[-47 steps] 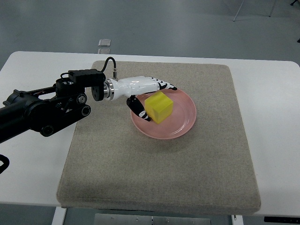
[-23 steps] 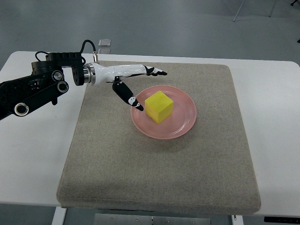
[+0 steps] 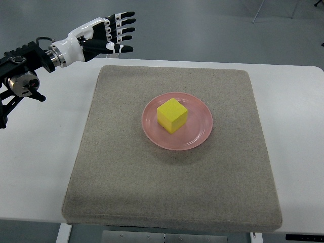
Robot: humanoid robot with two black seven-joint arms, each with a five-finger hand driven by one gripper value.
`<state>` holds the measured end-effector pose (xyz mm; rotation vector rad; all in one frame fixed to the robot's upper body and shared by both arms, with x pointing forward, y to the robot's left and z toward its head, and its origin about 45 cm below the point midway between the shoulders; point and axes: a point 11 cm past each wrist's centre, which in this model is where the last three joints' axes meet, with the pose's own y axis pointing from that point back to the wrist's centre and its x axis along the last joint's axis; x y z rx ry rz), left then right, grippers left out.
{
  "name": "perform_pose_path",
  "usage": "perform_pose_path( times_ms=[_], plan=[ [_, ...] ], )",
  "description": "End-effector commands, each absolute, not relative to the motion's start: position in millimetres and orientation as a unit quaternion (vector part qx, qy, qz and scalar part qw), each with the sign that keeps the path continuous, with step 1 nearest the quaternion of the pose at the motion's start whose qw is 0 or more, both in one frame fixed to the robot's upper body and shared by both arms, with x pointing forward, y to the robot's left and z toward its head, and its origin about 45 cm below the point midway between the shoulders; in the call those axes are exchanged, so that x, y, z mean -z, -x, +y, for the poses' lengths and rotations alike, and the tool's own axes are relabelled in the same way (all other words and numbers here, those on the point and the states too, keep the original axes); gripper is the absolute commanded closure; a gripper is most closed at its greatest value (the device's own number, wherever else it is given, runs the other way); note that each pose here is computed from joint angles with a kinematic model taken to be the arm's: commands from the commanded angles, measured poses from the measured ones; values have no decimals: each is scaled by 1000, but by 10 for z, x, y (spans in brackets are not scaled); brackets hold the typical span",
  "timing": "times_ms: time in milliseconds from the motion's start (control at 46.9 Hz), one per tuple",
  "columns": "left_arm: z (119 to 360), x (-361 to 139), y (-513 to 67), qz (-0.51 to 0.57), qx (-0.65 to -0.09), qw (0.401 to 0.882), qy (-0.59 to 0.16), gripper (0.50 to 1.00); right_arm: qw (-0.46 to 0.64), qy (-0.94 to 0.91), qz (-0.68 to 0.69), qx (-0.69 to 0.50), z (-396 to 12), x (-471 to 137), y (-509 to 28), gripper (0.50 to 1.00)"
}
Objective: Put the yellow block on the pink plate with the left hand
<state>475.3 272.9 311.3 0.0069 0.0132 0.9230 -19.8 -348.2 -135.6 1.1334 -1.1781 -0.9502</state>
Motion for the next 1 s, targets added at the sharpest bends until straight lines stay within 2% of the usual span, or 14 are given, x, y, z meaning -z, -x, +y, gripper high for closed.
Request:
perform_pose_path(
  times_ms=[0, 213, 320, 469, 640, 981],
  plan=[
    [2857, -3100, -4790, 16, -464, 886, 4, 504, 585, -486, -505, 407, -3483, 1356, 198, 576],
    [3074, -2953, -4755, 95, -485, 867, 58, 504, 585, -486, -505, 407, -3483, 1356, 198, 576],
    [3219, -2886, -4731, 136, -480, 864, 62, 504, 585, -486, -505, 408, -3478, 1357, 198, 576],
    [3393, -2718, -4716, 228, -494, 836, 78, 504, 585, -486, -505, 407, -3483, 1356, 198, 576],
    [3410, -2689, -4710, 308, -484, 810, 119, 504, 585, -486, -505, 407, -3483, 1356, 198, 576],
    [3347, -2618, -4656, 344, -466, 803, 138, 504, 584, -486, -506, 408, -3478, 1357, 198, 576]
  ],
)
